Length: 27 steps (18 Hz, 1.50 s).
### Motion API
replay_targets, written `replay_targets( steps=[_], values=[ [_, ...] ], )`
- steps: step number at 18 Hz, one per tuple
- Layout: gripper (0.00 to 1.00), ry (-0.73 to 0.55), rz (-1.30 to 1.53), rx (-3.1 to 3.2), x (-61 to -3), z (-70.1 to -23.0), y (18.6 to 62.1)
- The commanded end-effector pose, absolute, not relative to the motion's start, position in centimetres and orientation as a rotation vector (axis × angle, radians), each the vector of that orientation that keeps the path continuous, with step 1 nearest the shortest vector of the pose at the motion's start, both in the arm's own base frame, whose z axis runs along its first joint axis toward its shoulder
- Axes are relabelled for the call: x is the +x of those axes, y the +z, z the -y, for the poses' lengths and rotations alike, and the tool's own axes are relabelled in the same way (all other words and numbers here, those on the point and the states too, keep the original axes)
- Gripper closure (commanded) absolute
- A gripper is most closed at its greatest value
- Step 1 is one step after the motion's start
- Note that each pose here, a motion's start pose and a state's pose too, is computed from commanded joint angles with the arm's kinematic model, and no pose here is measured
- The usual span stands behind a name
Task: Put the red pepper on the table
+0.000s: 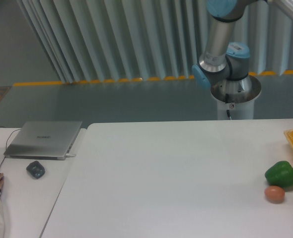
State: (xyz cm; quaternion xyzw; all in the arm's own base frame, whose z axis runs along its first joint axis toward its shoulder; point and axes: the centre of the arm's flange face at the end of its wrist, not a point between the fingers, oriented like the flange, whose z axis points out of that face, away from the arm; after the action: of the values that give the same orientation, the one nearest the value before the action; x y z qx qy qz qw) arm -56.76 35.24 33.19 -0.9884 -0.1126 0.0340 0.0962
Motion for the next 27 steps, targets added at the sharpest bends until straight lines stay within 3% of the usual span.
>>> replay_targets(
  steps=[2, 27],
  values=[
    [0.0, 0.042, 0.445, -2.86, -56.6, -35.7, 33.2],
    [0.0, -0.075, 0.637, -2.861, -56.1, -35.1, 29.2]
  ],
)
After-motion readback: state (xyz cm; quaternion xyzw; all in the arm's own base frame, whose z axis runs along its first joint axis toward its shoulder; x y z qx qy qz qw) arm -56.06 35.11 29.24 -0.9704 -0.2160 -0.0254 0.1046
